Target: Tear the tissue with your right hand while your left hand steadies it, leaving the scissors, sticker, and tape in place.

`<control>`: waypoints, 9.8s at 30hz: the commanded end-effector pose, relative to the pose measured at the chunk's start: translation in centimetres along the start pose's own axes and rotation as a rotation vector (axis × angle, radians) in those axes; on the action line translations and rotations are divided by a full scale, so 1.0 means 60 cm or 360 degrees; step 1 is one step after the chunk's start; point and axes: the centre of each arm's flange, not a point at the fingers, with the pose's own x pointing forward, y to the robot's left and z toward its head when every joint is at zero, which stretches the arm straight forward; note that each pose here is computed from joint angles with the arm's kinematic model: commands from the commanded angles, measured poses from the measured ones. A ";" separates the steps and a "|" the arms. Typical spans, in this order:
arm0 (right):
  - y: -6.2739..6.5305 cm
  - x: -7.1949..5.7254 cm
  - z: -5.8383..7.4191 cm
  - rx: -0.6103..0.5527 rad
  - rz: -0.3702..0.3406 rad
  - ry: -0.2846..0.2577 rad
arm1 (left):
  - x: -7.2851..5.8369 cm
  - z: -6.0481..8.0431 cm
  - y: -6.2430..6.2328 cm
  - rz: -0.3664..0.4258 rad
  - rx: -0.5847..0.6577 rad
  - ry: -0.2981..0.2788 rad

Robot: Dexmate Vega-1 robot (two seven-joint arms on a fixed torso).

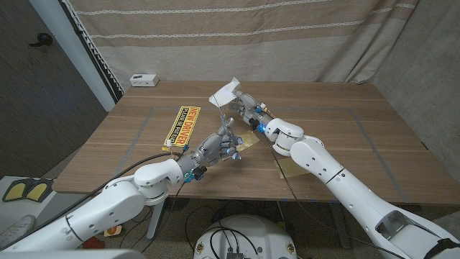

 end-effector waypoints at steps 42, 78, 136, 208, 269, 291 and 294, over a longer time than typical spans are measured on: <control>0.011 -0.019 -0.008 -0.0099 -0.0026 -0.0043 | 0.012 -0.006 0.014 -0.0003 0.0010 -0.0004; 0.018 -0.027 -0.013 -0.0100 -0.0031 -0.0046 | 0.020 -0.011 0.010 -0.0035 0.0002 -0.0008; 0.027 -0.036 -0.015 -0.0100 -0.0014 -0.0029 | 0.026 -0.017 0.008 -0.0066 -0.0050 -0.0105; 0.005 -0.041 -0.002 -0.0199 -0.0187 -0.0062 | 0.013 -0.026 0.000 -0.0110 -0.0085 -0.0157; 0.021 -0.035 -0.003 -0.0257 -0.0161 -0.0057 | 0.029 -0.029 0.003 -0.0026 -0.0063 -0.0128; 0.014 -0.031 0.006 -0.0259 -0.0158 -0.0063 | 0.042 -0.026 0.005 -0.0040 -0.0066 -0.0115; 0.015 -0.031 0.006 -0.0263 -0.0159 -0.0064 | 0.042 -0.027 0.004 -0.0045 -0.0072 -0.0118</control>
